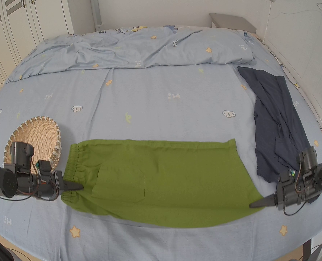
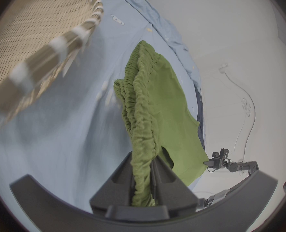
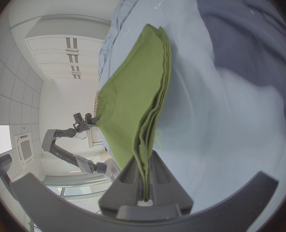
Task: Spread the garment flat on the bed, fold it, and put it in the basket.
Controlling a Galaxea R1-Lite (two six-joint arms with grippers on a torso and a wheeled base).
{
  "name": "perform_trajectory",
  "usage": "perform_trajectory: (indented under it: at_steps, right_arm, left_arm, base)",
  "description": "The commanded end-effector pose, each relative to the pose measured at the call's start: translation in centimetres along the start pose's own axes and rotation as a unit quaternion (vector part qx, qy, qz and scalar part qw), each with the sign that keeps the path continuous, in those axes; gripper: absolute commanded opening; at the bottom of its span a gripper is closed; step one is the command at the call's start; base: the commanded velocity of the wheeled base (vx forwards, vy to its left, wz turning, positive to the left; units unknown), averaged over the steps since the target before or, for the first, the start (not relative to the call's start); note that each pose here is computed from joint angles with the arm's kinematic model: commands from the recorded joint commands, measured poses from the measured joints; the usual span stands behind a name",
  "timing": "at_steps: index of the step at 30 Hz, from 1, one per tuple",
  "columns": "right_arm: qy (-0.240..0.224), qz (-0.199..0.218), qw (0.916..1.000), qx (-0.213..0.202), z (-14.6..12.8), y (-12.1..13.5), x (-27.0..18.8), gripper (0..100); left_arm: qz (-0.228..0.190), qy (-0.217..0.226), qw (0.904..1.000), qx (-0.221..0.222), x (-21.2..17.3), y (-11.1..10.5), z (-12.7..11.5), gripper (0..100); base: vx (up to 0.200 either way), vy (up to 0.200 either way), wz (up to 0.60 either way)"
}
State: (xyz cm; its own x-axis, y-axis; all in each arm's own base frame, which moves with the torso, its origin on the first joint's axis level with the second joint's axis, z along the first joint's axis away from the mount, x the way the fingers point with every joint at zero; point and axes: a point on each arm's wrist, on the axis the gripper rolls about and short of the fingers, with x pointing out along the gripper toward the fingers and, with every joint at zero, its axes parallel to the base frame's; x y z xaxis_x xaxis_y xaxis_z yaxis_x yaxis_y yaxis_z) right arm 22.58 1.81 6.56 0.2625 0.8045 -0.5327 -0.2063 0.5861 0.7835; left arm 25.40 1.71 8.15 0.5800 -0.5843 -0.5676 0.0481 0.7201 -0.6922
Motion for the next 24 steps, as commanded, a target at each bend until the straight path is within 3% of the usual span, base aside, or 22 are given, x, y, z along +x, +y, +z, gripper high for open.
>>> perform_trajectory:
  at_steps: [1, 7, 17, 18, 24]
  right_arm:
    - [0.043, 0.004, 0.9990, -0.009, -5.8, 1.0, -0.3, 0]
    - [0.048, 0.007, 0.9987, -0.016, -8.5, 0.6, -0.2, 0]
    - [0.047, 0.006, 0.9987, -0.019, -9.3, -0.7, 0.6, 0]
    - [0.050, 0.006, 0.9985, -0.020, -9.4, -0.7, 0.8, 100]
    - [0.046, 0.008, 0.9985, -0.027, -9.6, -0.5, 0.6, 100]
  left_arm:
    - [0.020, 0.035, 0.9992, 0.007, -2.0, 0.9, -5.0, 0]
    - [0.031, 0.041, 0.9986, 0.012, -2.6, 1.8, -6.1, 0]
    - [0.042, 0.025, 0.9988, 0.003, -3.2, 2.5, -5.9, 0]
    - [0.041, 0.027, 0.9988, 0.004, -3.1, 2.5, -5.9, 0]
    - [0.041, 0.025, 0.9988, 0.005, -3.2, 2.5, -5.9, 0]
  base:
    - [0.000, 0.000, 0.00]
    - [0.000, 0.000, 0.00]
    - [0.000, 0.000, 0.00]
    - [0.000, 0.000, 0.00]
    - [0.000, 0.000, 0.00]
